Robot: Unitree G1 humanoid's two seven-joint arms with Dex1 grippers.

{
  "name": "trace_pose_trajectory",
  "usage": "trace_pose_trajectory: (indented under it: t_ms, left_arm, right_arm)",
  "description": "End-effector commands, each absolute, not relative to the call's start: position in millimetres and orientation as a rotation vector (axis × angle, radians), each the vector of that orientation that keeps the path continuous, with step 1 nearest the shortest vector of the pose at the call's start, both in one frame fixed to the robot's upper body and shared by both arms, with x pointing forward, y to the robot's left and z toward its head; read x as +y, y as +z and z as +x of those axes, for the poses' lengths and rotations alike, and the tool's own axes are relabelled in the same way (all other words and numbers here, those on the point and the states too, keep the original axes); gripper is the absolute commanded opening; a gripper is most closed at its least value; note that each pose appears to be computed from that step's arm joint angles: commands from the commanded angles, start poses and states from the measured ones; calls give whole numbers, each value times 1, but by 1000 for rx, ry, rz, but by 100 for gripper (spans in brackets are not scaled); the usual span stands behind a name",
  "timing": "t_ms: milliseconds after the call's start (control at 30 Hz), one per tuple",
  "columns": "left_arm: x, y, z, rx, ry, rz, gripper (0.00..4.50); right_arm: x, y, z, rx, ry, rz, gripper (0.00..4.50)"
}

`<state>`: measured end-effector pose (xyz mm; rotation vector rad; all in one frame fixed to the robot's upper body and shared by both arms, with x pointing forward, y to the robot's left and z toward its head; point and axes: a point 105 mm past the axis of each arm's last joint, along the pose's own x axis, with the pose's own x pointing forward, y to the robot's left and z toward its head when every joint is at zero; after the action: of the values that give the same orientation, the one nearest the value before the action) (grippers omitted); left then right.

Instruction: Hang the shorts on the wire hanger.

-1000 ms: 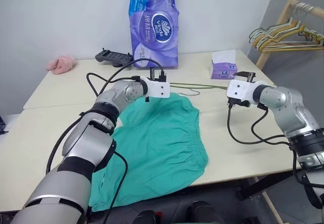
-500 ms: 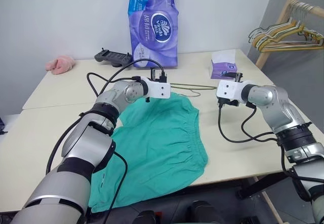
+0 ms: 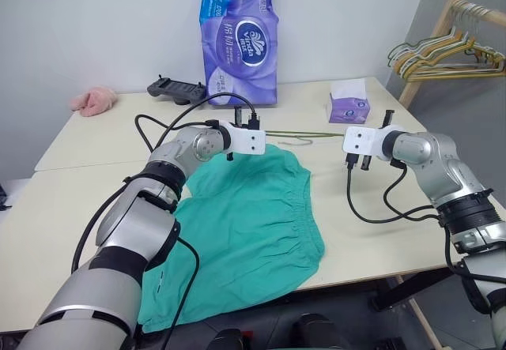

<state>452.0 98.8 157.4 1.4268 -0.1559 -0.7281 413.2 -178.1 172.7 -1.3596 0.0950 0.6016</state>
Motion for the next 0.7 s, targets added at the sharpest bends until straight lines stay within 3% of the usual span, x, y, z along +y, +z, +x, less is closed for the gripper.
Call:
trace_pose_trajectory:
  t_ms: [33,333,433,700]
  left_arm:
    - [94,173,453,-204,-712,1418,0]
    - [92,174,449,-230,-742,1416,0]
    - [90,171,445,-216,-794,1367,69]
    - [107,176,442,-205,-801,1315,325]
  right_arm:
    - [-168,193,411,16,588,-1372,2]
    - [-169,192,413,15,574,-1372,2]
    - [-169,194,414,10,564,-1366,0]
    - [-182,184,414,46,546,-1356,0]
